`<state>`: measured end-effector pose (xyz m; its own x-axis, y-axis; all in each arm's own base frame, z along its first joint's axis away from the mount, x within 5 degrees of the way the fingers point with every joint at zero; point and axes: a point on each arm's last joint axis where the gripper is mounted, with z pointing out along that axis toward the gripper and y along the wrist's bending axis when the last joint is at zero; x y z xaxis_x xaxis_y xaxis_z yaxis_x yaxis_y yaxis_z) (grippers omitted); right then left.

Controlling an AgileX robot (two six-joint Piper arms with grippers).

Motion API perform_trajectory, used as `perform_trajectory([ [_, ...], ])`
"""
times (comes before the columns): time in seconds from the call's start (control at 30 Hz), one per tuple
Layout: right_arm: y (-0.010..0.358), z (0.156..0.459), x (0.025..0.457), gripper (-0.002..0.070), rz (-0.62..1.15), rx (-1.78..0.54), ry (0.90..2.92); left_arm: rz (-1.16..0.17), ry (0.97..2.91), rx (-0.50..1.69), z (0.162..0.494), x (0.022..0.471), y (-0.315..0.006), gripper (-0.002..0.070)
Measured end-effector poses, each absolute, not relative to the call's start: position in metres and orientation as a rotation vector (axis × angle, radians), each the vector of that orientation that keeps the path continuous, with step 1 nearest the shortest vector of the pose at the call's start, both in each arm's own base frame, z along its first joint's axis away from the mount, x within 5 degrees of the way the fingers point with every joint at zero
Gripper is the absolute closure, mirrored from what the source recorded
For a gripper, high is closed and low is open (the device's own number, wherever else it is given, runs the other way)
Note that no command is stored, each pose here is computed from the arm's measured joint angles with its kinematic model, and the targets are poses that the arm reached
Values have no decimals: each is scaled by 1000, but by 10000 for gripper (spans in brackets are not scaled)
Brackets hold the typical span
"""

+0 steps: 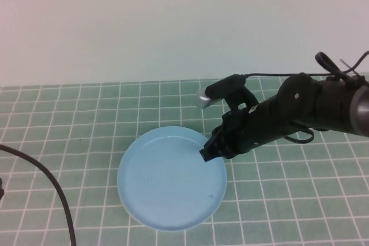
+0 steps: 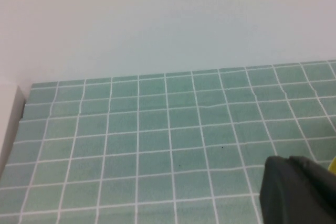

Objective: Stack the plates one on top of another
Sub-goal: Place the blue plate on the yellow plate

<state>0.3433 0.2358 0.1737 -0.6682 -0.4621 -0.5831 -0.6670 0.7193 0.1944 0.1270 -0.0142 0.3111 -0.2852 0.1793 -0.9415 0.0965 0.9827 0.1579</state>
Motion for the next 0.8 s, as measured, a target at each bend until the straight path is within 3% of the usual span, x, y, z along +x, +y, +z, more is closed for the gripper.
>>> perform_trajectory([
  [0.47,236,165,353,647,493,-805,2387,62,1865,174,311,127,-14,675],
  [0.57,237,165,353,584,499,-811,2393,64,1865,175,311,127,-14,675],
  [0.73,237,164,351,393,510,-827,2406,64,1861,178,311,127,-14,675],
  [0.8,237,164,351,369,516,-820,2414,68,1860,180,312,127,-14,675],
])
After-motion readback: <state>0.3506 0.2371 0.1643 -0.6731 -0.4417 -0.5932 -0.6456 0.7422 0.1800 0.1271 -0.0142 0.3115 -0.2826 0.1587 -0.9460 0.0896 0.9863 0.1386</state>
